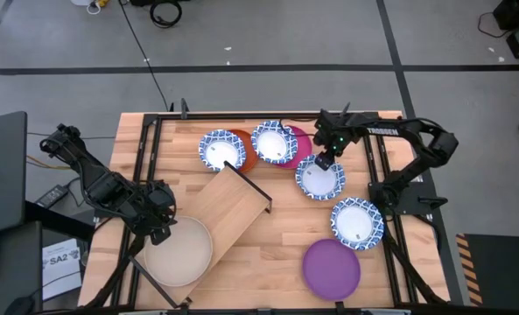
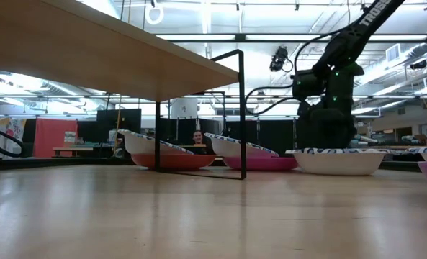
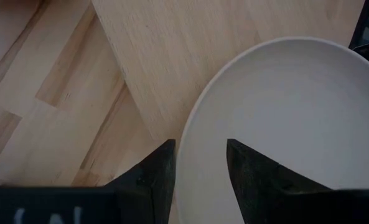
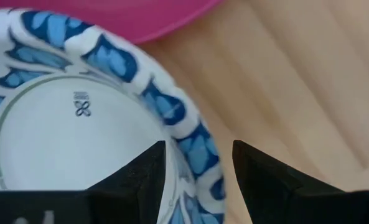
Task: Place and stack plates onto a shelf
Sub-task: Put the white bowl on the shelf
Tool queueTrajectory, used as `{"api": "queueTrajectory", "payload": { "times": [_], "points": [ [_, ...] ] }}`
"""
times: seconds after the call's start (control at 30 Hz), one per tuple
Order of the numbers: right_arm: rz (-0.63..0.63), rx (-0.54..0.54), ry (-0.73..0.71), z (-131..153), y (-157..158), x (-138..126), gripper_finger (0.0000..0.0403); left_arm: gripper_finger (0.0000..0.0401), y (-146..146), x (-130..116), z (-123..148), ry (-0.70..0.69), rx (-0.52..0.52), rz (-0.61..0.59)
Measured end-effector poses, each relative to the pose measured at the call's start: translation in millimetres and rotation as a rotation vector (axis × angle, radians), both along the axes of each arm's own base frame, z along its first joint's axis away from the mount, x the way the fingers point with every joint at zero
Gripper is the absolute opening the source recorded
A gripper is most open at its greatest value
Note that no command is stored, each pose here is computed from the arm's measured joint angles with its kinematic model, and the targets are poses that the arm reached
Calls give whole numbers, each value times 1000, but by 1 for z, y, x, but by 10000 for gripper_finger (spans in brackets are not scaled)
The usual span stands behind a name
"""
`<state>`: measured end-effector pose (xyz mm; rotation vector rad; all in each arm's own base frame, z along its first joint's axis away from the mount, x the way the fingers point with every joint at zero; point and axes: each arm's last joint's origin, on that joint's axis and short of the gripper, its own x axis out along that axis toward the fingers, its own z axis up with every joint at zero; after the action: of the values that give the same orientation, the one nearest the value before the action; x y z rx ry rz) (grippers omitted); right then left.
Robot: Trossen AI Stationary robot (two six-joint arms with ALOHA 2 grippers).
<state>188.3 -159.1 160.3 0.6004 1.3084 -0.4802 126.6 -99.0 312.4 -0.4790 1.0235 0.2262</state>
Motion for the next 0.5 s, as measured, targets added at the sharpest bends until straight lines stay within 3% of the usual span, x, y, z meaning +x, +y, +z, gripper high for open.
{"api": "queueTrajectory", "payload": {
  "times": [0.5],
  "points": [
    [11,25,-1,0,2,-1,72,149,0,0,0,-2,2,2]
  ]
}}
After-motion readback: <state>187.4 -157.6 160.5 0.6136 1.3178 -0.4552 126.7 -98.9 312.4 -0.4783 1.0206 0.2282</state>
